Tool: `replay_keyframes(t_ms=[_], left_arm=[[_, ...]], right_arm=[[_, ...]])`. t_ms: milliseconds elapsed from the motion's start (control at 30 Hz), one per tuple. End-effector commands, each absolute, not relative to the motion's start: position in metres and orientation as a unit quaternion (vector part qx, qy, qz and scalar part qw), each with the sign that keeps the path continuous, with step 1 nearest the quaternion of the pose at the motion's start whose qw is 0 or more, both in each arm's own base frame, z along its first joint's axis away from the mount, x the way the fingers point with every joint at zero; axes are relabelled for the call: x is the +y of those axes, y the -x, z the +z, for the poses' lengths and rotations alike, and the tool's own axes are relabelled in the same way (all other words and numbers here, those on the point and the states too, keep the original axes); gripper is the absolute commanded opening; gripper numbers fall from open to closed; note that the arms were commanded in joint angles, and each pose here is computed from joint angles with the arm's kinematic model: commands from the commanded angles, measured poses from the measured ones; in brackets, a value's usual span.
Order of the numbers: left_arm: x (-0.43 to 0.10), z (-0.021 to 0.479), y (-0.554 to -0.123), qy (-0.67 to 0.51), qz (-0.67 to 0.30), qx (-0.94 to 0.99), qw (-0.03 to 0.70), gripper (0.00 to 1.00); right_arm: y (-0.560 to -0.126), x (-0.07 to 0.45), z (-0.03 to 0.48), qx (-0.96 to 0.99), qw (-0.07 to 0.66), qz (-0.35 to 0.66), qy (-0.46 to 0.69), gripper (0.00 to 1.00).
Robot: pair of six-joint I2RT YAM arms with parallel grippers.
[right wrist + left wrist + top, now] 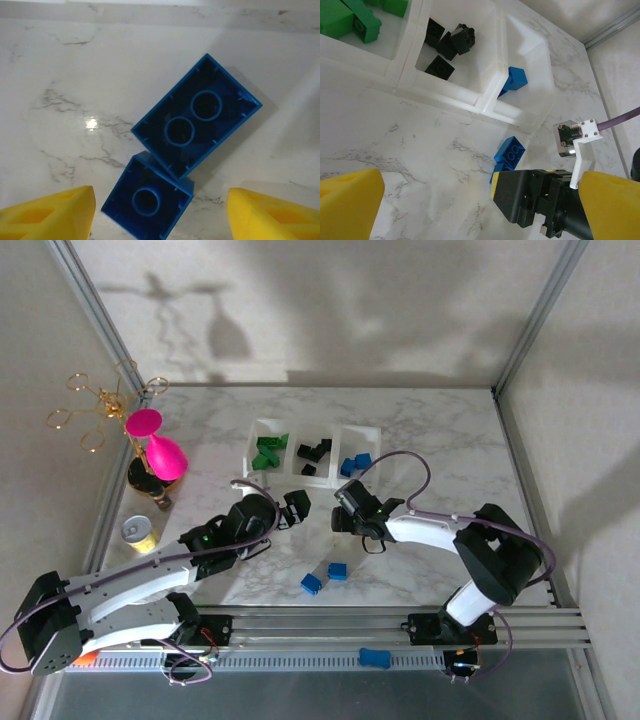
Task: Sort the legos into containers by color
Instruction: Pick up the lego from the center of the table, then place the lego in the container.
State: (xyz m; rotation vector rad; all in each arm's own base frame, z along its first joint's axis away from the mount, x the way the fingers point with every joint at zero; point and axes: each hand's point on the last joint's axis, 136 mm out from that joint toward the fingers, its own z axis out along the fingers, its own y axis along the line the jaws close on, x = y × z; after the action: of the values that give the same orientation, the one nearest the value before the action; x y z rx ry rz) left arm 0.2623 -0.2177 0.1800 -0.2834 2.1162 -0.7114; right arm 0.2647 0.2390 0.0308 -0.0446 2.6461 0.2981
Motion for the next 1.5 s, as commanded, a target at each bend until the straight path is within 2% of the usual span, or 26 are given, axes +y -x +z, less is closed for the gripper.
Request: replay_keyframes(t_ms=[0, 333, 633, 1033, 1467], left_arm=[[-0.209, 0.172, -0.259, 0.121, -0.269, 0.852, 0.432, 1.00], [-0.208, 0.168, -0.259, 0.122, -0.265, 0.854, 0.430, 1.00], [-0.209, 0.168, -0.259, 0.121, -0.265, 0.855, 0.429, 1.00], [-0.212, 0.180, -0.264, 0.111, -0.260, 0.851, 0.443, 1.00], [-0.214, 0.206, -0.293, 0.116, -0.261, 0.834, 0.472, 1.00]], right_arm=[[-0.275, 0.247, 0.038, 0.960, 0.257, 0.109, 0.003, 0.67], [-0.269, 0.235, 0.032, 0.964, 0.254, 0.076, 0.015, 0.47], [-0.266, 0.234, 0.036, 0.963, 0.256, 0.080, 0.020, 0.35], [-0.280, 0.241, 0.099, 0.946, 0.303, 0.114, 0.030, 0.37], [-0.383, 0.239, 0.145, 0.925, 0.363, 0.106, 0.027, 0.39]])
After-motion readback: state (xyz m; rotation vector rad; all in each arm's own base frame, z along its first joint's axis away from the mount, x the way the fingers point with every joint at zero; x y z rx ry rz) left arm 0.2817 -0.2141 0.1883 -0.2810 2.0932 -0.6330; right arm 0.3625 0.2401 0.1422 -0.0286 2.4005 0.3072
